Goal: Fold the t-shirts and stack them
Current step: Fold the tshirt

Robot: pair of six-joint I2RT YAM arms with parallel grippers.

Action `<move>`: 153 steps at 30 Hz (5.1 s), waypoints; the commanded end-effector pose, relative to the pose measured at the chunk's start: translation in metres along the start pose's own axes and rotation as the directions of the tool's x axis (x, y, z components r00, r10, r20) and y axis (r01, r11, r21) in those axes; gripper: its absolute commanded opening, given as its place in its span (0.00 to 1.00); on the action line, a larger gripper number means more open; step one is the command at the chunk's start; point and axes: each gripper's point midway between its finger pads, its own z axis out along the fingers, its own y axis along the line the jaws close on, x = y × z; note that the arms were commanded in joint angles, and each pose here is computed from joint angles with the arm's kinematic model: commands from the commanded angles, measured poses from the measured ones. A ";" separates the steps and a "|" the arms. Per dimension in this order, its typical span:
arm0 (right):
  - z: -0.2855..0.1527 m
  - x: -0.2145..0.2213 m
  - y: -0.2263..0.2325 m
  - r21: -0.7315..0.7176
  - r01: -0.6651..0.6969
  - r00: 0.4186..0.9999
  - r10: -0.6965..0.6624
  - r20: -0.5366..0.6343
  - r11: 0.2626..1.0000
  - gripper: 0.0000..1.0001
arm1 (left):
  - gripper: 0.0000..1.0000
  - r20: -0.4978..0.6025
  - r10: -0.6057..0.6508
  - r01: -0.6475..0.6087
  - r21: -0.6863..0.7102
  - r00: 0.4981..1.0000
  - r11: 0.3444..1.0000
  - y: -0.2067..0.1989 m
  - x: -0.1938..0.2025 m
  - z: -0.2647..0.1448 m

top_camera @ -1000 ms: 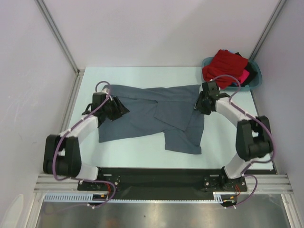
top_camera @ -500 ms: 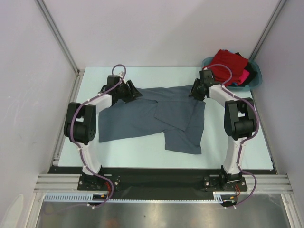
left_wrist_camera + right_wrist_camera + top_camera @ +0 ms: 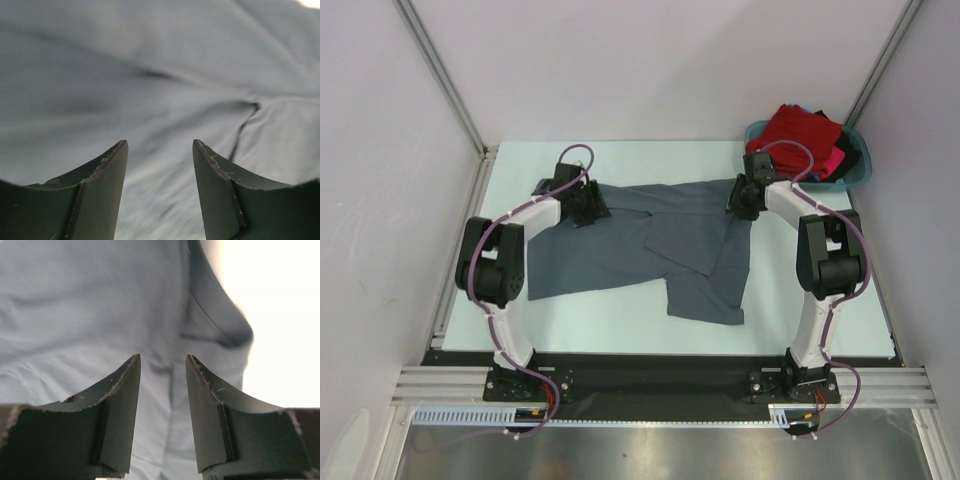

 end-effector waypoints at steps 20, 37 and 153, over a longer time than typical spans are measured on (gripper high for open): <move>-0.005 0.018 -0.002 -0.073 -0.026 0.998 0.021 -0.059 0.997 0.46 | 0.61 0.040 0.051 -0.054 0.077 0.998 0.996 -0.026 0.000 -0.030; 0.028 -0.001 0.003 -0.091 -0.028 0.999 0.024 -0.045 0.995 0.46 | 0.62 0.028 0.063 -0.065 0.063 0.998 0.996 -0.024 -0.003 -0.022; -0.166 0.187 -0.061 0.041 -0.011 0.977 0.020 -0.212 0.999 0.52 | 1.00 0.315 -0.098 0.273 -0.579 0.944 0.769 0.164 0.113 -0.186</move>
